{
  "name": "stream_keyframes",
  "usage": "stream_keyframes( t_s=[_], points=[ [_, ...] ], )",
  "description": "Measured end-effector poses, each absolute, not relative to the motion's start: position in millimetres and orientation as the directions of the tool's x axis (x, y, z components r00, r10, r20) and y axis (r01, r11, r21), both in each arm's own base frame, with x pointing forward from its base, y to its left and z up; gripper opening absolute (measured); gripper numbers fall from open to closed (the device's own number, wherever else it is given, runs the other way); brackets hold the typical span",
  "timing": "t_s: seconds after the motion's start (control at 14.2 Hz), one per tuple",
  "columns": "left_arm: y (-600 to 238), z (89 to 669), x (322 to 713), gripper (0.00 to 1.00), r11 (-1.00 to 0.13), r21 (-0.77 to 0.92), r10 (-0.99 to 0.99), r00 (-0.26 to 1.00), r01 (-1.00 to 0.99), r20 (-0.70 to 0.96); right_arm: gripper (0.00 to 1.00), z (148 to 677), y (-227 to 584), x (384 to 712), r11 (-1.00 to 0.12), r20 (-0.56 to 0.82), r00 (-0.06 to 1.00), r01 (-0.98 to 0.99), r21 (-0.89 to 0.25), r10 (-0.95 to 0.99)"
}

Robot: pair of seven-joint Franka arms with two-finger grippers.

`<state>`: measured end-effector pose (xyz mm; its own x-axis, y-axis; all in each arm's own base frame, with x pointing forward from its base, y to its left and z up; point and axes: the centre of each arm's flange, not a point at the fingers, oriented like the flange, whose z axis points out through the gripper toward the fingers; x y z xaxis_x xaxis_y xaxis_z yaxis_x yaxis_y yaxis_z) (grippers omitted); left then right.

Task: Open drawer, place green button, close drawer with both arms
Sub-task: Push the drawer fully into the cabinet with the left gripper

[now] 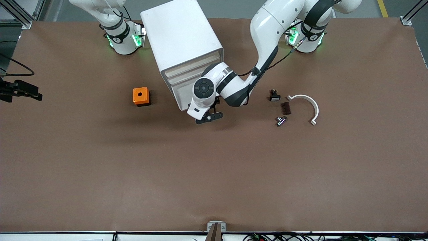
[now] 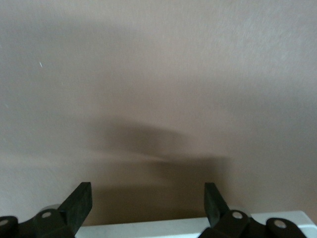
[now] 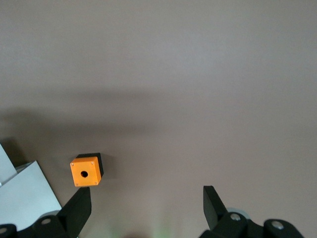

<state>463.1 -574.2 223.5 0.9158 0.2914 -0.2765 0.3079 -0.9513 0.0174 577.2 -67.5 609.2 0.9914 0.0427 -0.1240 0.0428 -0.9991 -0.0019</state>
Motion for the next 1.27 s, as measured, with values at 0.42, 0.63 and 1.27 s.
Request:
stream_keyframes(
  t_s=[0.42,0.63,1.27],
  points=[
    [-583,219,448,1.0,-0.901,0.013,0.393,0.826,0.435,-0.404,1.0,638,-71,551,-0.999,-0.138,0.99,0.033,-0.009,0.034],
    [-586,216,442,1.0,-0.867,-0.014,0.452,0.776,0.497,-0.439,1.0,648,-61,546,-0.999,-0.115,0.992,0.052,-0.008,0.052],
    [-604,209,406,1.0,-0.865,-0.05,0.459,0.747,0.499,-0.481,1.0,648,-54,513,-0.996,-0.034,0.996,0.085,0.001,0.085]
  ],
)
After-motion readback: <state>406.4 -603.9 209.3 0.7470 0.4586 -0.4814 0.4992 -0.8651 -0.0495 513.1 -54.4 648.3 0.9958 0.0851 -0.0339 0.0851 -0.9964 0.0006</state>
